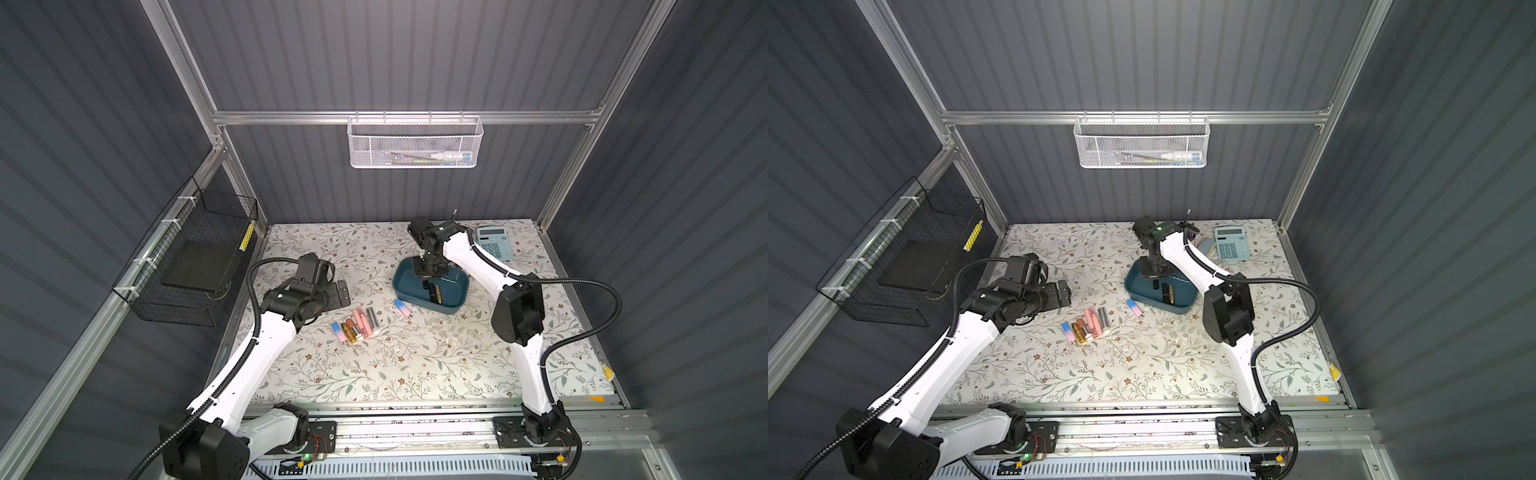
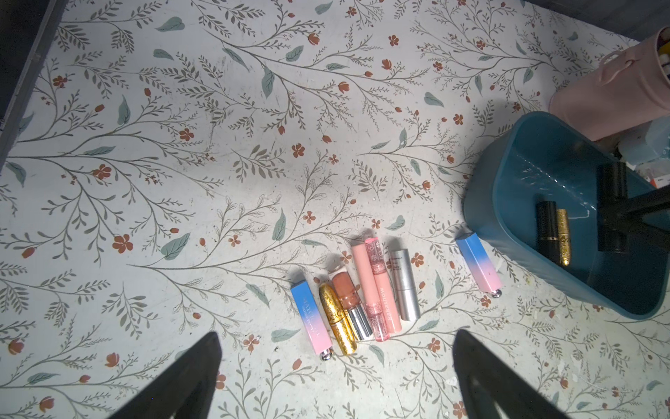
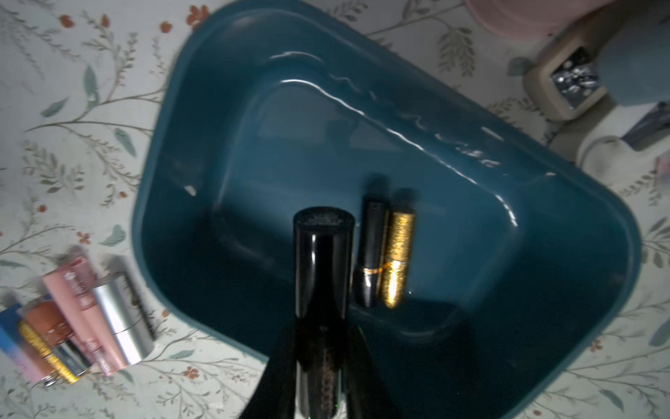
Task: Put the lipstick into the storage box
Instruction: Place the lipstick in the storage box.
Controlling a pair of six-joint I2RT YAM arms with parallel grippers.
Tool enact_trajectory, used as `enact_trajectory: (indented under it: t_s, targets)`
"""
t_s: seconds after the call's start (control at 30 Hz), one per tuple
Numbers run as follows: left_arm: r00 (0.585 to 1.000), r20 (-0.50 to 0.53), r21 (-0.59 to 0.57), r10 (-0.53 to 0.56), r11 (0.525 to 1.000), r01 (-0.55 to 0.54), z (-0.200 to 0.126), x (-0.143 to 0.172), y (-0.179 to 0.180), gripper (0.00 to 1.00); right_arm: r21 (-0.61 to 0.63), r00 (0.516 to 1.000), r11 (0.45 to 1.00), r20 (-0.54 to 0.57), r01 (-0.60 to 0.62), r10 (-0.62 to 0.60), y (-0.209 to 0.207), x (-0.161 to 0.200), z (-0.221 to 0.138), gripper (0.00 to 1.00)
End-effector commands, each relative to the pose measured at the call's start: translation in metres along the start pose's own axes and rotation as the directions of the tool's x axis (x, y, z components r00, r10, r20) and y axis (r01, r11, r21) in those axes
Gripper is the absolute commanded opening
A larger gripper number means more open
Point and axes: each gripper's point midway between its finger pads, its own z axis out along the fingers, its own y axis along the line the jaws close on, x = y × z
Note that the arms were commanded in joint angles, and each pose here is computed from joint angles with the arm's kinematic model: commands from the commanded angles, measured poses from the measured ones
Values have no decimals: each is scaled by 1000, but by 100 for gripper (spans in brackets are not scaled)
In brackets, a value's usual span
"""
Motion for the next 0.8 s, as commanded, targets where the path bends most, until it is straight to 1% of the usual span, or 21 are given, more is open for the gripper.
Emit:
enact_trajectory:
  t_s: [0.0,0.23,0.43,0.5,0.63,0.77]
  targets:
    - [1000,6,-1,-1,1000,1,-2,-7,-2,100,43,1000,999,17,-23,22,-29,0,2,18]
    - [1000,-16,8,-7,1000,7,9,-6,-7,100,73,996,994,-35,-81,84,-62,19,27,17]
    - [999,-33,20,-15,1000,16,20,-7,-12,100,84,992,992,-69,-97,103,-73,31,45,18]
    - [999,-40,26,-22,999,23,23,-7,-14,100,80,992,992,-75,-95,101,-72,33,47,22]
    - [998,-58,34,-31,999,33,28,-4,-17,100,74,994,993,-54,-92,96,-72,30,40,30]
    - [995,-87,35,-44,998,47,35,0,-18,100,85,997,993,-7,-77,78,-75,22,16,36]
